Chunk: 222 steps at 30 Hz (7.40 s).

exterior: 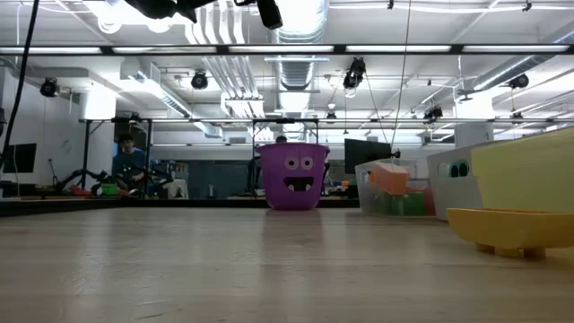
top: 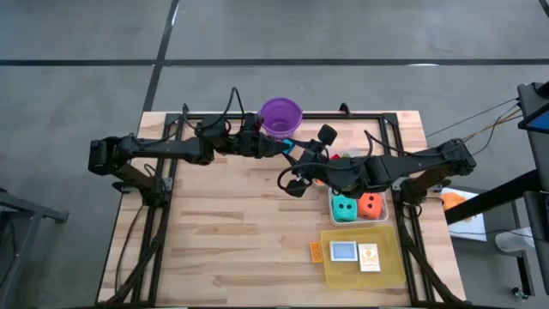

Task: Pick & Place Toys
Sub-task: Put the blue game piece into the transparent bin, then put the yellow game piece into the transparent bin

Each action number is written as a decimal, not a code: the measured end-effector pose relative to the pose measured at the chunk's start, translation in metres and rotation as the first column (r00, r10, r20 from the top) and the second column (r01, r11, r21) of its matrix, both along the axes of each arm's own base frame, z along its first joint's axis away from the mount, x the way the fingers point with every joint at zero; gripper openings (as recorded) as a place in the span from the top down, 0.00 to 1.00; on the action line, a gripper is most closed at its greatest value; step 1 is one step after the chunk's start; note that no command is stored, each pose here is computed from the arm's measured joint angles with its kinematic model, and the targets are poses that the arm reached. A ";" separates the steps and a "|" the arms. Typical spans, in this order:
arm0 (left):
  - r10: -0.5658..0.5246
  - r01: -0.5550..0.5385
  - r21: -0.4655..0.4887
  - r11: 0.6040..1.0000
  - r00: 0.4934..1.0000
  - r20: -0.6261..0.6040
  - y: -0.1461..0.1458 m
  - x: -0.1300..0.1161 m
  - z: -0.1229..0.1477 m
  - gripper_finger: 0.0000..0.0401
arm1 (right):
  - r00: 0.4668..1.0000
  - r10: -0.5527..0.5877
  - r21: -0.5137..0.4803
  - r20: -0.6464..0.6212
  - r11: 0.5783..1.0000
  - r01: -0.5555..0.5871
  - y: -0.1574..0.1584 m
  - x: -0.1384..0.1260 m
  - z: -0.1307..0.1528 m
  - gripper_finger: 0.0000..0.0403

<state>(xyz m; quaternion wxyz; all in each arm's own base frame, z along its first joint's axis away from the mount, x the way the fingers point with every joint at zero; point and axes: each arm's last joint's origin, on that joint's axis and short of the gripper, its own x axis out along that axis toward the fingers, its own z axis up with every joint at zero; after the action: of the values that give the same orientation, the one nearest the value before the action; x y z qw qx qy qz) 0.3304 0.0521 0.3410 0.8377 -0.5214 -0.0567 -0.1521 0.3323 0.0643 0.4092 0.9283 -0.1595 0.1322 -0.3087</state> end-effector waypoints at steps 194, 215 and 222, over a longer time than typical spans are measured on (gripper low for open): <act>-0.003 0.528 0.469 0.707 0.666 -0.746 -0.091 -0.088 -0.040 0.07 | 0.780 0.310 0.787 -0.544 0.512 0.345 0.037 -0.036 -0.098 0.22; 0.005 0.529 0.423 0.735 0.621 -0.784 -0.082 -0.160 -0.046 0.07 | 0.401 0.576 0.649 -0.712 0.758 0.063 0.120 0.035 -0.163 0.22; 0.009 0.530 0.407 0.744 0.602 -0.799 -0.082 -0.164 -0.054 0.07 | 0.341 0.584 0.649 -0.737 0.752 0.116 0.124 0.037 -0.186 0.22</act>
<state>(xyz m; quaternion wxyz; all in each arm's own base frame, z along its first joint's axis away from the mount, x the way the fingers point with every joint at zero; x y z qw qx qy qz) 0.1665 -0.0296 0.2871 0.8673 -0.2380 0.4334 -0.0580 0.3691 0.1884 0.2228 0.7262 -0.0177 0.6860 0.0407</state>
